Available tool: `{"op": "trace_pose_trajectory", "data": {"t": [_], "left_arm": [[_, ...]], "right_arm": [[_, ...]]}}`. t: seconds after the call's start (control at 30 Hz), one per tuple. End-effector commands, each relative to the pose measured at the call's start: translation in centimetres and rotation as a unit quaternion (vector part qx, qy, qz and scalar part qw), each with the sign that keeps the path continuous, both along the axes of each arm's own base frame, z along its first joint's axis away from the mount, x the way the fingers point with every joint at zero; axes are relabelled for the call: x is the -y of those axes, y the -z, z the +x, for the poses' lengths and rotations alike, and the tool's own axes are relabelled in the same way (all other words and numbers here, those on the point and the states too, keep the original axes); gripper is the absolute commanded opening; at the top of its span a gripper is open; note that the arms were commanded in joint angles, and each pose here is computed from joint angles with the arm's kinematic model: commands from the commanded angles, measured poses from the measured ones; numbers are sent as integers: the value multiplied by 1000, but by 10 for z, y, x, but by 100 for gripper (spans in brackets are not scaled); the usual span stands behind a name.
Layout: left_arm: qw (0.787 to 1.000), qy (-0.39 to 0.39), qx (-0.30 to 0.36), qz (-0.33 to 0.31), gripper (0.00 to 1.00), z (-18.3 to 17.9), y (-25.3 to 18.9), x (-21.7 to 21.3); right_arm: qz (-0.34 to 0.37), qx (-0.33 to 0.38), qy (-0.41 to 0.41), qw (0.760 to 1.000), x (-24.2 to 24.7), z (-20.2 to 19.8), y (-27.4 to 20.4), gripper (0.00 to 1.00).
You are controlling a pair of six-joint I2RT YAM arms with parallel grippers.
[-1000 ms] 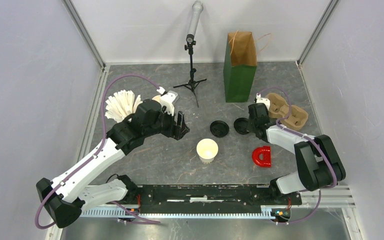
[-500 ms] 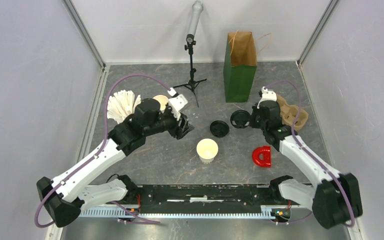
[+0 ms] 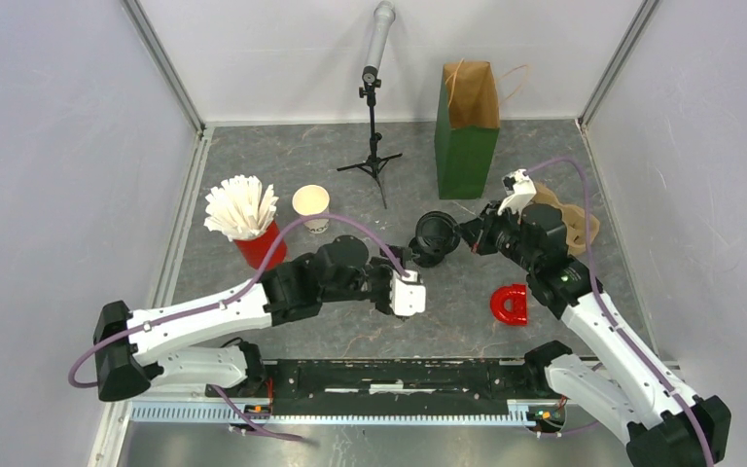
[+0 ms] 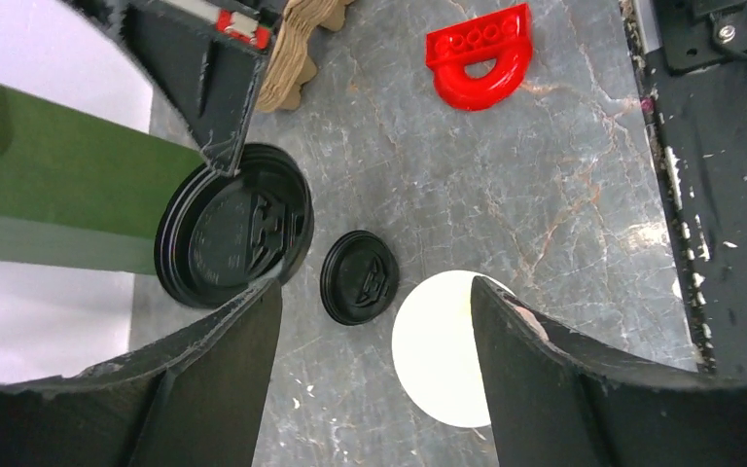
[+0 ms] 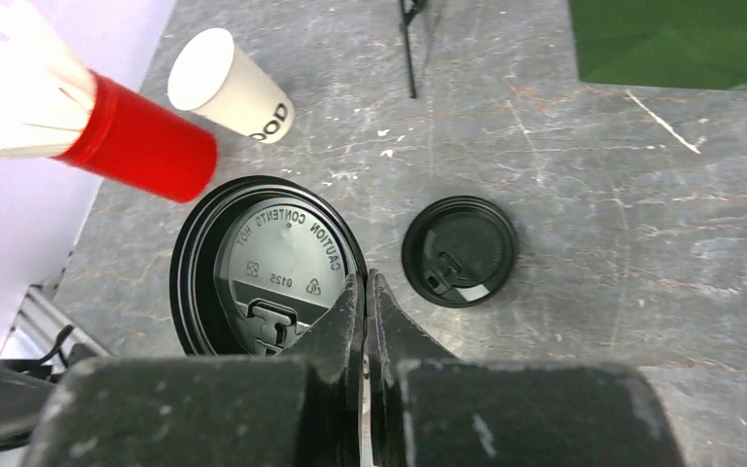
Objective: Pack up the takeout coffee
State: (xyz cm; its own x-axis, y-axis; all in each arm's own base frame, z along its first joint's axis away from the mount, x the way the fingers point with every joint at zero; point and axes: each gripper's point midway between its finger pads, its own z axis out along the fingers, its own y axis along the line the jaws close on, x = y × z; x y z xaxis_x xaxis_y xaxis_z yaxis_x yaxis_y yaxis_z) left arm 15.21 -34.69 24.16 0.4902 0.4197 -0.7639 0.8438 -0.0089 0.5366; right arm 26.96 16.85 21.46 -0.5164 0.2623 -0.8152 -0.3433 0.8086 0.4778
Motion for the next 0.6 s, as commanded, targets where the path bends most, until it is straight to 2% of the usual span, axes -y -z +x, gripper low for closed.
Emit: {"op": "trace_pose_trajectory", "data": {"t": [0.0,0.27,0.57], "left_arm": [[995,4,97,-6,78,10,-11,16],[990,-23,138,30,74,18,7,36],[978,-54,198,26,64,33,8,49]], "right_arm": [[45,9,-47,998,-19,-14,-23,0],[51,10,-55,997,-20,-23,-24,0],[55,2,-67,996,-22,-30,-15,0]]}}
